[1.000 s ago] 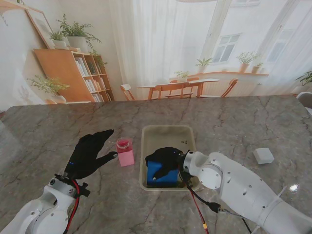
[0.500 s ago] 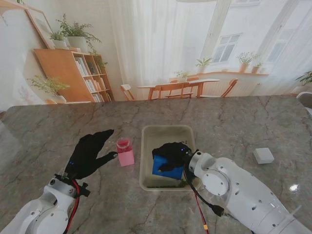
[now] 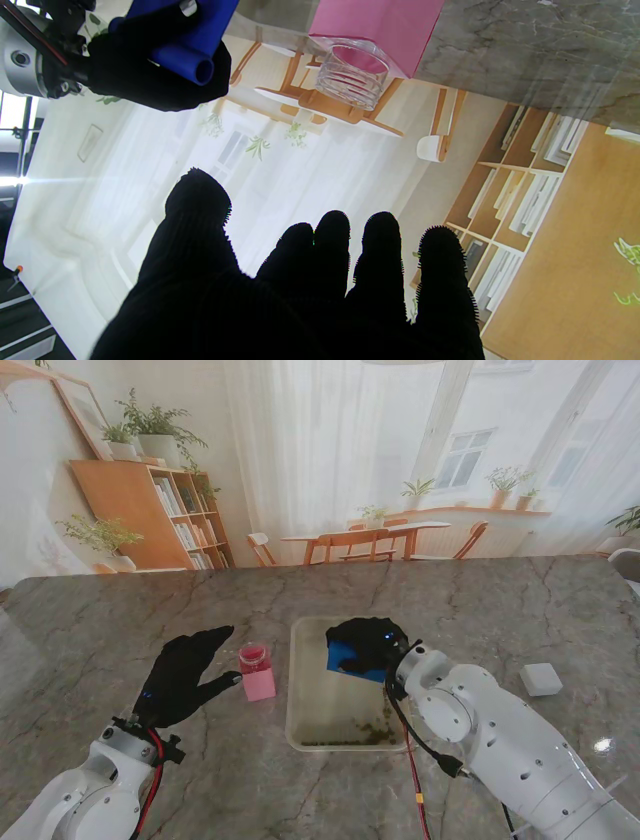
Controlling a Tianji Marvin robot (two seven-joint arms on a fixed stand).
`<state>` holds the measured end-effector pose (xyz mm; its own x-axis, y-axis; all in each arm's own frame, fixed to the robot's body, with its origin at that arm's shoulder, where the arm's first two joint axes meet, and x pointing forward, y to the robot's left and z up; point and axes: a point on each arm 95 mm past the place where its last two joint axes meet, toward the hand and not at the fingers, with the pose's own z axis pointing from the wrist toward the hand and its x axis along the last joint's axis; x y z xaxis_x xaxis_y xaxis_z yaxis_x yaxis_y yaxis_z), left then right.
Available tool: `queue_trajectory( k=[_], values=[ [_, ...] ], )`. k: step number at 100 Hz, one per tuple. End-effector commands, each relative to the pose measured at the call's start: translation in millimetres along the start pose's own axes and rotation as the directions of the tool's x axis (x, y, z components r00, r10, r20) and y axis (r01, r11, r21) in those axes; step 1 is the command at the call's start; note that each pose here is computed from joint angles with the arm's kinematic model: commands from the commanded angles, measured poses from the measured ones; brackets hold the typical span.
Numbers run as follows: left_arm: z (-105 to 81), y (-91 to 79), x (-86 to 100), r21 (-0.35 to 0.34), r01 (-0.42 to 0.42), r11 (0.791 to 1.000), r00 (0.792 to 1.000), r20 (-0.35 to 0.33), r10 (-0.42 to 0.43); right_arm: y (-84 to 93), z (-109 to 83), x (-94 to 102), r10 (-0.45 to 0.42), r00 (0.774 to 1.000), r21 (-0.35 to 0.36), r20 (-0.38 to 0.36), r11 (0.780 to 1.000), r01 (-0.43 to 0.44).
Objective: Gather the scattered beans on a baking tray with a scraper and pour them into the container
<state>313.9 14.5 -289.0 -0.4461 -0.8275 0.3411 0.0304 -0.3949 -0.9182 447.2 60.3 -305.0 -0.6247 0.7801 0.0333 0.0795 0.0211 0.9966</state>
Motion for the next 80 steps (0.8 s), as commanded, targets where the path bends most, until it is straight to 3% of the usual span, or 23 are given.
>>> queue_trajectory(
  k=[1, 47, 80],
  values=[
    [-0.8, 1.6, 2.0, -0.002, 0.005, 1.0, 1.0, 0.0, -0.005, 9.6, 5.0, -12.1, -0.024, 1.0, 0.01, 0.018, 1.0, 0.024],
    [1.0, 2.4, 2.1, -0.011, 0.007, 1.0, 1.0, 0.0, -0.007, 3.0, 39.2, -53.0, -0.081, 0.996, 0.09, 0.037, 0.993, 0.078],
    [2.5, 3.2, 2.6, -0.019, 0.008, 1.0, 1.0, -0.002, -0.008, 4.4, 63.4, -55.7, -0.119, 0.993, 0.048, 0.012, 0.992, 0.118]
  ],
)
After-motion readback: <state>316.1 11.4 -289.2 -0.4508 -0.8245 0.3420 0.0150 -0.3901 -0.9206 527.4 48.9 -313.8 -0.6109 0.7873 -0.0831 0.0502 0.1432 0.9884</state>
